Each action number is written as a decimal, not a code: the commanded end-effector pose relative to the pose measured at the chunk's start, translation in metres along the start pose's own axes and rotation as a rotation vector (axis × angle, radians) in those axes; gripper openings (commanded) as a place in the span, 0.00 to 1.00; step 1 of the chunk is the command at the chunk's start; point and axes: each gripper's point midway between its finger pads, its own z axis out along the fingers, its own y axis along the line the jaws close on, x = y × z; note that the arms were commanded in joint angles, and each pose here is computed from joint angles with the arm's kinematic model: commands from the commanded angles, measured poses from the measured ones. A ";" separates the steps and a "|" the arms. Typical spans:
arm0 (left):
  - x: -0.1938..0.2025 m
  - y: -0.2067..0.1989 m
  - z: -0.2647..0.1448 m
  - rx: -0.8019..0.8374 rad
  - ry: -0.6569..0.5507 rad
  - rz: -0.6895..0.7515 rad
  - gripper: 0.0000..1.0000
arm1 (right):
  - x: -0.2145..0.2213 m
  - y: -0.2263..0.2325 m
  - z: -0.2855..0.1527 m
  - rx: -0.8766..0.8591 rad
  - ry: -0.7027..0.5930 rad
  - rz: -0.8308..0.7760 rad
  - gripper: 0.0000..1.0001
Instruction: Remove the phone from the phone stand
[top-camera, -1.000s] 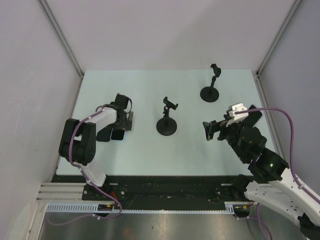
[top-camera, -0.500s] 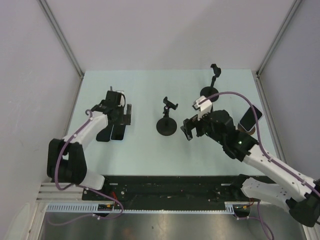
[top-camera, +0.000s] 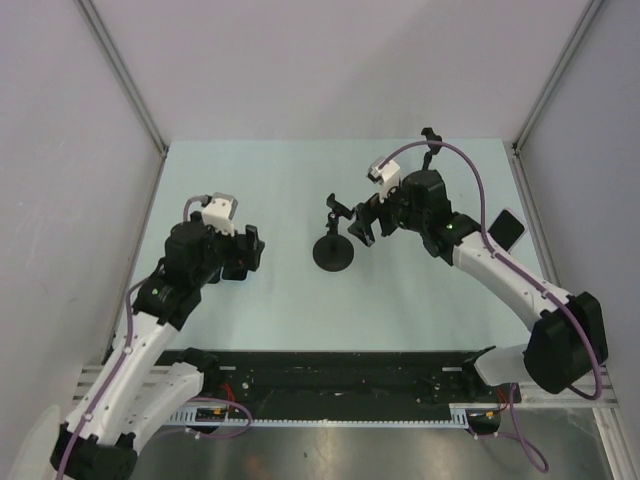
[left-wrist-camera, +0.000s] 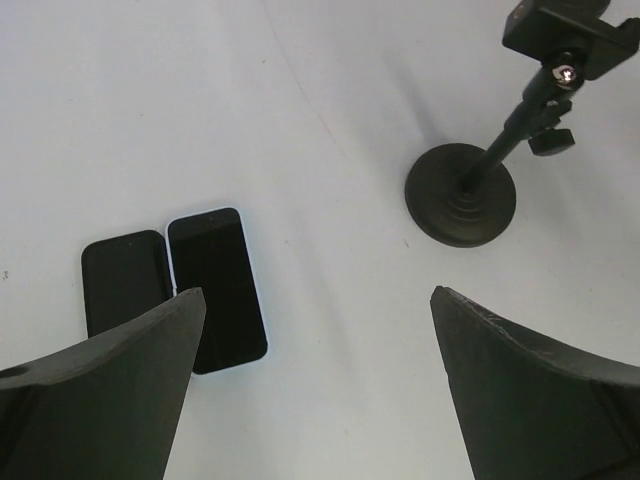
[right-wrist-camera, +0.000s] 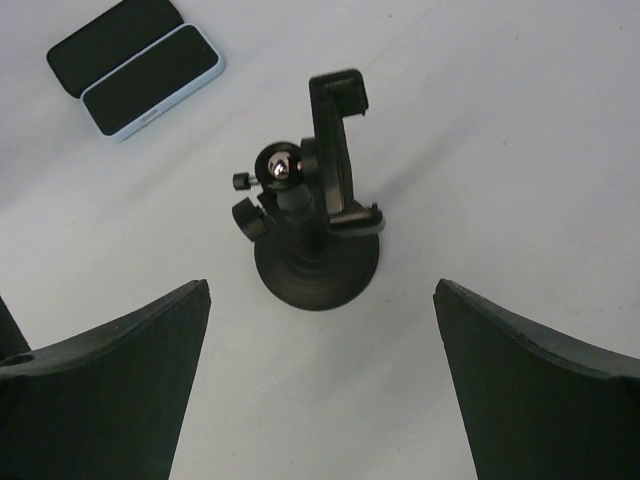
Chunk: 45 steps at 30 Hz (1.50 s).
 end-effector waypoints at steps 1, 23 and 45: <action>-0.009 -0.006 -0.015 0.050 -0.125 0.057 1.00 | -0.035 0.000 0.011 -0.145 -0.078 -0.126 1.00; -0.011 0.002 -0.011 0.000 -0.144 0.051 1.00 | 0.006 0.031 0.032 -0.415 0.183 -0.138 0.87; -0.006 -0.002 -0.007 0.025 -0.125 0.053 1.00 | 0.000 0.042 0.051 -0.114 0.189 -0.255 0.51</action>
